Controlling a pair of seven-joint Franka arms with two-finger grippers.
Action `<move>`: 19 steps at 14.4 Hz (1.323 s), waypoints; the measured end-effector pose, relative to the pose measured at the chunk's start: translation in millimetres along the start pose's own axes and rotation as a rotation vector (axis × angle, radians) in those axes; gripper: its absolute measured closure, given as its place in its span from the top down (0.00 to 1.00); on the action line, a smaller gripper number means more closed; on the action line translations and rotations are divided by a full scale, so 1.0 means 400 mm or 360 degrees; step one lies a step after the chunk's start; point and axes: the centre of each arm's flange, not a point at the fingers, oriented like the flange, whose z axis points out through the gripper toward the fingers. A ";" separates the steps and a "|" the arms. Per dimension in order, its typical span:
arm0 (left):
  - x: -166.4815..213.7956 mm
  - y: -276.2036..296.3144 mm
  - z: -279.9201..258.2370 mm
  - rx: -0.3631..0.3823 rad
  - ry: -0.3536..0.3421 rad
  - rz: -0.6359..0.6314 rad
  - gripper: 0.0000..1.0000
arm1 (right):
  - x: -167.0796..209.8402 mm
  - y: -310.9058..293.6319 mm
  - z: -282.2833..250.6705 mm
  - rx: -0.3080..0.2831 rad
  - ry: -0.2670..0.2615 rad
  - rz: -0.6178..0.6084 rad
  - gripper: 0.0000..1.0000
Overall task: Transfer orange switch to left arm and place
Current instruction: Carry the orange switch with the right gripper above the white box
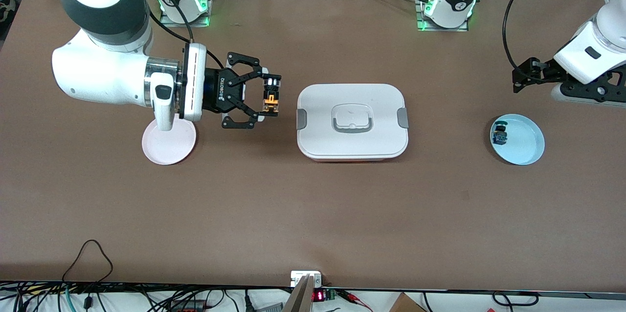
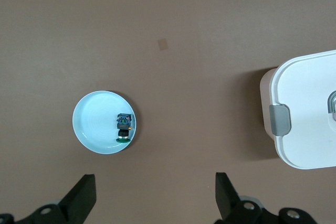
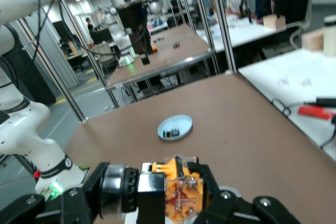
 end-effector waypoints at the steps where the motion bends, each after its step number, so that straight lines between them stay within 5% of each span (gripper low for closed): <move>1: 0.000 0.000 0.000 0.0000 0.0000 0.0000 1.00 | -0.002 0.002 0.010 0.0012 0.0046 -0.0032 0.72; 11: 0.000 0.000 0.000 0.0000 0.0000 0.0000 1.00 | -0.026 -0.016 0.176 0.0044 0.0343 -0.0141 0.72; 19: 0.000 0.000 0.000 0.0000 0.0000 0.0000 1.00 | -0.053 -0.047 0.284 0.0065 0.0385 -0.0181 0.72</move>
